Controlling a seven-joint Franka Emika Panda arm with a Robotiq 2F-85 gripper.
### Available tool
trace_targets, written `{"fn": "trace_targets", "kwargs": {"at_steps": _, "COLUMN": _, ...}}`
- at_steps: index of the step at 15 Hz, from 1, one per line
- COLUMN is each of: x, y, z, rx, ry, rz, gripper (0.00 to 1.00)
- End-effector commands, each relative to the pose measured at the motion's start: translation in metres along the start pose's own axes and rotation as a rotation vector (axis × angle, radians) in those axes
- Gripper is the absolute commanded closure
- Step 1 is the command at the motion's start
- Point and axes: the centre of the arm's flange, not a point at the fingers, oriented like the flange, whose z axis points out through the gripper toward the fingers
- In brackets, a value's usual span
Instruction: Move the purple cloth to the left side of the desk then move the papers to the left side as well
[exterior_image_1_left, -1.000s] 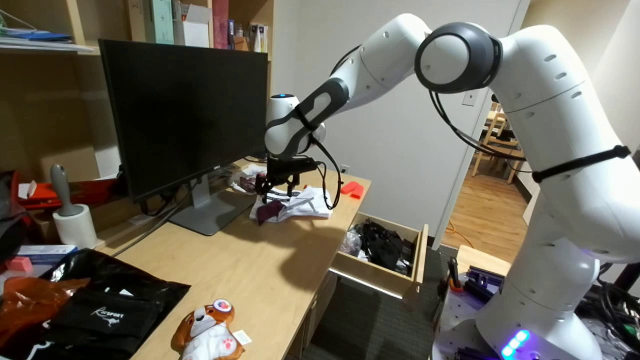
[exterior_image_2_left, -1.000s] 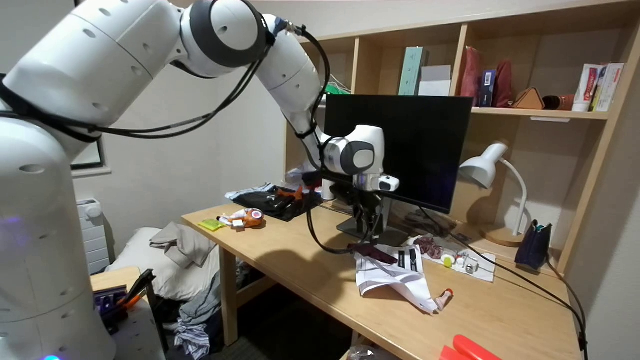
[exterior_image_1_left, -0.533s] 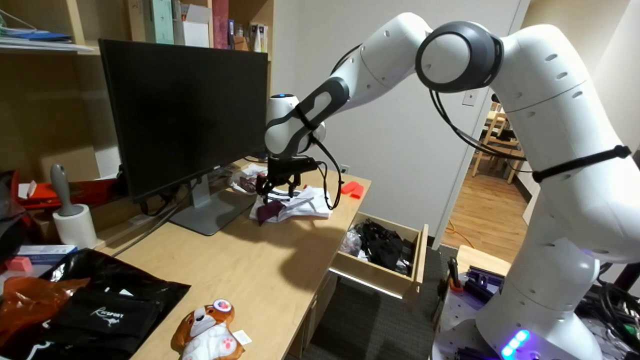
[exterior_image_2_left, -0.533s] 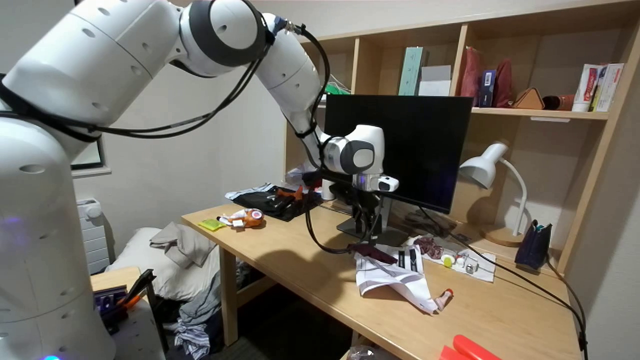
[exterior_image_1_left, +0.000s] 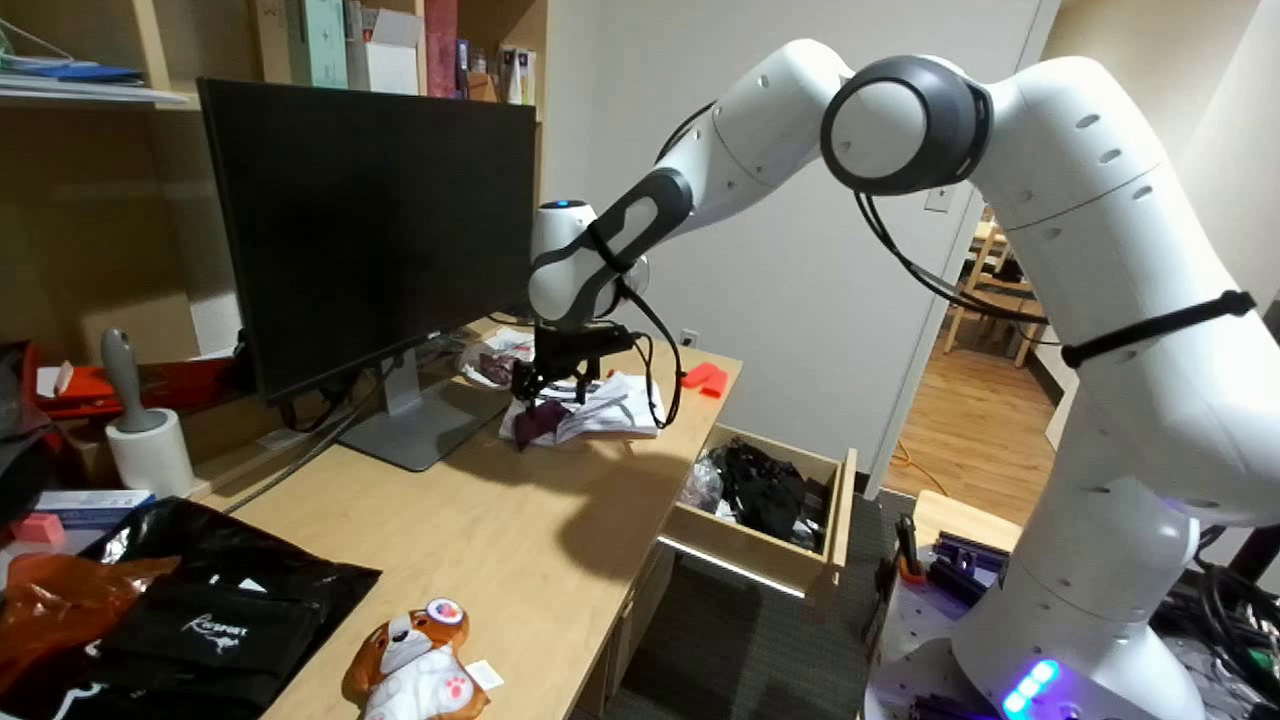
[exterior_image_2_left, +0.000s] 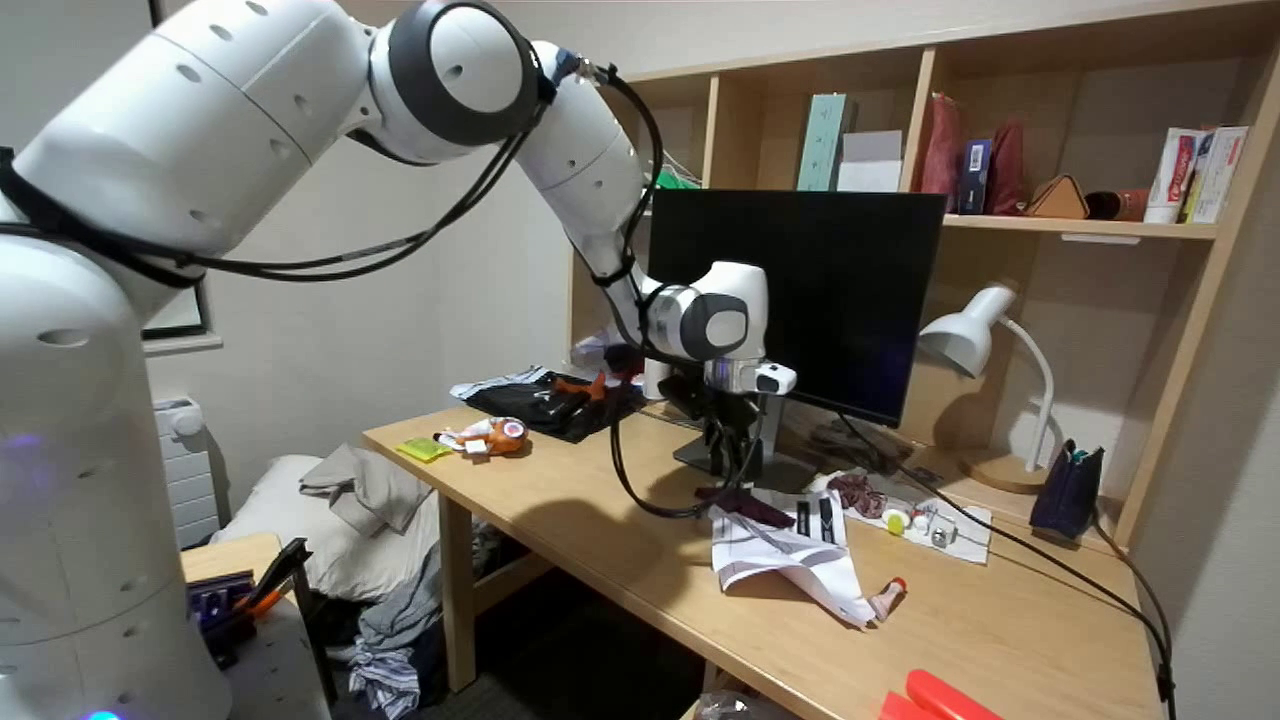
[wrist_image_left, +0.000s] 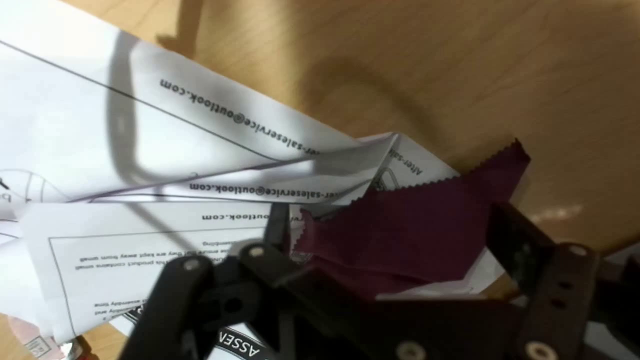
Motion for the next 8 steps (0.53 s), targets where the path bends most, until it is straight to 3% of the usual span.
{"fn": "trace_targets", "kwargs": {"at_steps": 1, "x": 0.014, "y": -0.004, "z": 0.015, "rx": 0.023, "ry": 0.037, "rz": 0.002, "gripper": 0.00}}
{"fn": "trace_targets", "kwargs": {"at_steps": 7, "x": 0.034, "y": -0.010, "z": 0.050, "rx": 0.024, "ry": 0.026, "rz": -0.014, "gripper": 0.00}}
{"fn": "trace_targets", "kwargs": {"at_steps": 8, "x": 0.036, "y": -0.011, "z": 0.055, "rx": 0.021, "ry": 0.025, "rz": -0.017, "gripper": 0.25}}
